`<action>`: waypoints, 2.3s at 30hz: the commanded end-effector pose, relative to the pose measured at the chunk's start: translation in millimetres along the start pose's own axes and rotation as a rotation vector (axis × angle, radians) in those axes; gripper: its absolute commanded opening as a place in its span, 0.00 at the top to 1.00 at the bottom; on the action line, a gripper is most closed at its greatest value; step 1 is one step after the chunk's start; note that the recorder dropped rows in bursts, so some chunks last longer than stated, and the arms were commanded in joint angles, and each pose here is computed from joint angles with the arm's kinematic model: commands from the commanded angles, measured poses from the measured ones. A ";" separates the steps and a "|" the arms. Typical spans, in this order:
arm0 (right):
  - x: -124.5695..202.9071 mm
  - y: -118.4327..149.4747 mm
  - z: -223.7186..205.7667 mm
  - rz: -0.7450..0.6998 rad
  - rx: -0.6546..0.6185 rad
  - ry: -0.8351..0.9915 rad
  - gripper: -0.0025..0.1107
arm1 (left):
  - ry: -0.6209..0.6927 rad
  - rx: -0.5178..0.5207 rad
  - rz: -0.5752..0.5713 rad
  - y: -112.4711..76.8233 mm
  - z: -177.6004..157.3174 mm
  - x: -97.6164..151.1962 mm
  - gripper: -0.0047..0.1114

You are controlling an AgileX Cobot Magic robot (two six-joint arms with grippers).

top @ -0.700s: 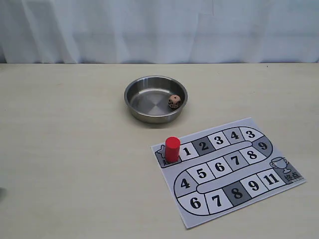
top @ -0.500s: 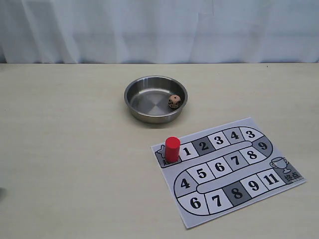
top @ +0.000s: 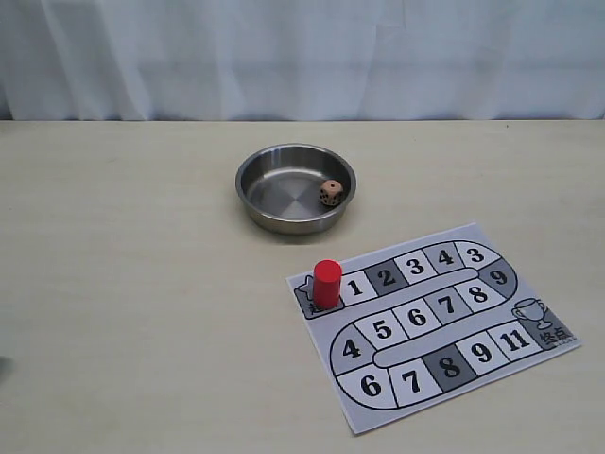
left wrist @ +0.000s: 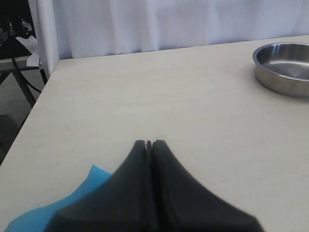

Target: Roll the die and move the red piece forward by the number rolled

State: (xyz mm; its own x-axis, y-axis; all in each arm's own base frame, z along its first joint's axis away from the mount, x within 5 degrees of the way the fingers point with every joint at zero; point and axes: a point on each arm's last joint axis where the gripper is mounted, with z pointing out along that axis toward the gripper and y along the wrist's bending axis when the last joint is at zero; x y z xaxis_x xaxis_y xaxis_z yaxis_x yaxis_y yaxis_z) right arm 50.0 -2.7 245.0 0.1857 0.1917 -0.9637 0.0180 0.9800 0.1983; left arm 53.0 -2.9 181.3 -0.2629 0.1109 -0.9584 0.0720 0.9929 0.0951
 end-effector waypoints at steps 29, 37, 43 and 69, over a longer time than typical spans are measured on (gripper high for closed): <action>-88.7 56.0 238.6 -0.256 -0.413 0.770 0.58 | -0.008 0.002 -0.008 -0.2 0.2 -0.3 0.96; -44.0 127.4 280.2 -0.455 -0.586 0.890 0.50 | -0.006 0.002 -0.008 -0.2 0.2 -0.1 0.96; -4.7 165.0 308.7 -0.470 -0.630 0.952 0.41 | -0.006 0.002 -0.008 -0.2 0.2 -0.1 0.96; 143.0 207.3 376.4 -0.636 -0.634 1.141 0.41 | -0.006 0.002 -0.008 -0.2 0.2 -0.1 0.96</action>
State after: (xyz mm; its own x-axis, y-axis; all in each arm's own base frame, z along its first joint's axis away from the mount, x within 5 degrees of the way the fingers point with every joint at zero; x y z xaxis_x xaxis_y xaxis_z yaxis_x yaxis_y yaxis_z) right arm 443.2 206.3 225.1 -0.5683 -0.6338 -0.5247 -0.6997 0.7078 -0.0972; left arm 52.9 -2.9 181.1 -0.2647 0.1108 -0.9580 0.0721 0.9929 0.0949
